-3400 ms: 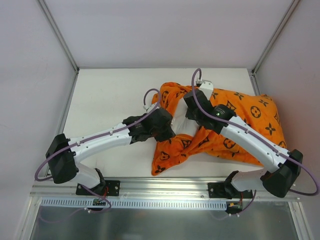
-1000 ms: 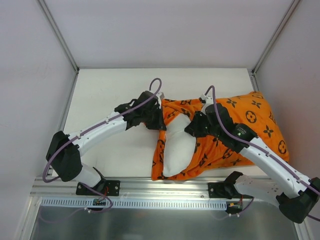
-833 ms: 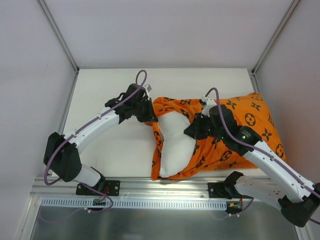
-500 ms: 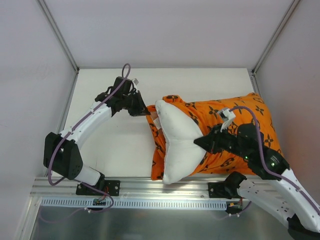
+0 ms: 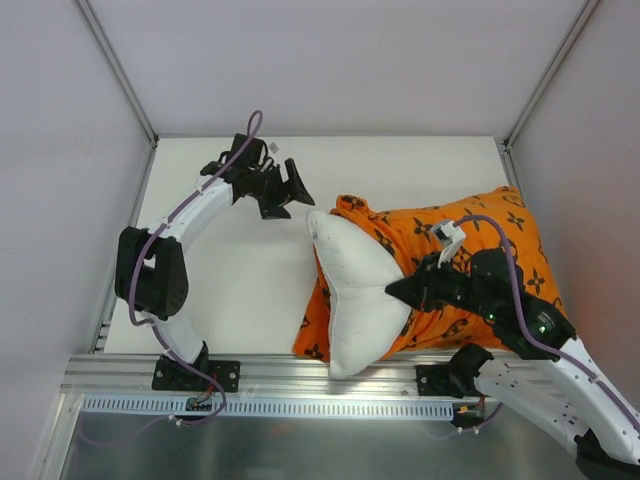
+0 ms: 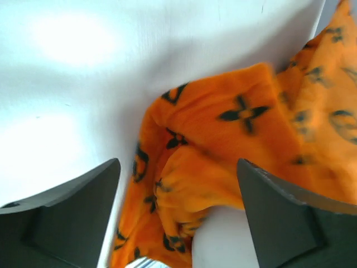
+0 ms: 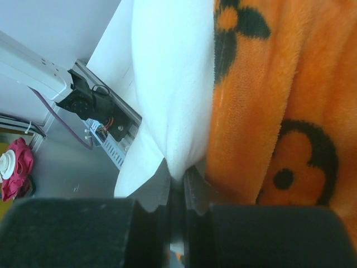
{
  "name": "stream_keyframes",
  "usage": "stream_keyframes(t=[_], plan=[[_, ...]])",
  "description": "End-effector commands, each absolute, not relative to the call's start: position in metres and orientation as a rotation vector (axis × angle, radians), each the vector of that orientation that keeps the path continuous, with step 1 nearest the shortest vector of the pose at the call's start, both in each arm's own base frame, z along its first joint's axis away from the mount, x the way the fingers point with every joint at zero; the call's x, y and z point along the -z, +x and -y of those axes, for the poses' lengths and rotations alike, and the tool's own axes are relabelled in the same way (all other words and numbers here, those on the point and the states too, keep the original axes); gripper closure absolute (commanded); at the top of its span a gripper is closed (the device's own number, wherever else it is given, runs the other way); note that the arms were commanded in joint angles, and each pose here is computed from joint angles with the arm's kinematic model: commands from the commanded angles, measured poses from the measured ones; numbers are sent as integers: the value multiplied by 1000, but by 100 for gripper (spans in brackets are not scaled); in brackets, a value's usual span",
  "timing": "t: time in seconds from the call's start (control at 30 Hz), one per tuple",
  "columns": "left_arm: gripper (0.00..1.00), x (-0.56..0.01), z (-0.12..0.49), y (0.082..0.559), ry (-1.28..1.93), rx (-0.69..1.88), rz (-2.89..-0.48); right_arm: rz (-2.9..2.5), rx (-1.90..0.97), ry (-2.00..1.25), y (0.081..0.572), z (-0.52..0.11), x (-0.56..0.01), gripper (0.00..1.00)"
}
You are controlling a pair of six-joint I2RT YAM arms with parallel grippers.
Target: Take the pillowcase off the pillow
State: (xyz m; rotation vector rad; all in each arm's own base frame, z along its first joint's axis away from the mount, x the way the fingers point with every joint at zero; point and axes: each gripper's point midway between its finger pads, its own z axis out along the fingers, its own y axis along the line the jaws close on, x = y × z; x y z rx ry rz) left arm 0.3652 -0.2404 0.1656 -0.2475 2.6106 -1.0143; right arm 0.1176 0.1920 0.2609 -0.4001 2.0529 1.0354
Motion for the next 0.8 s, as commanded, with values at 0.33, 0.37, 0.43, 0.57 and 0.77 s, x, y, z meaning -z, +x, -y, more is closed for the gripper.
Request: stream_keyframes(t=[0.33,0.37,0.43,0.57,0.77], plan=[[7,-291,210,283,57,1100,-2249,-1994,-1097,-323,155,-229,-302,99],[7,-288,212,273,58,1106,-2257,-1984,-1082,-291,164,-231,-306,99],[6,-275,219,249,41,1133,-2290,-1975,-1096,-263,180,-246,-318,99],[1,-263,240,217,128,1208,-2305,-2018,-1048,-206,214,-268,-317,99],[1,-226,233,191,108,1195,-2384,-2076,-1020,-181,242,-292,-319,99]])
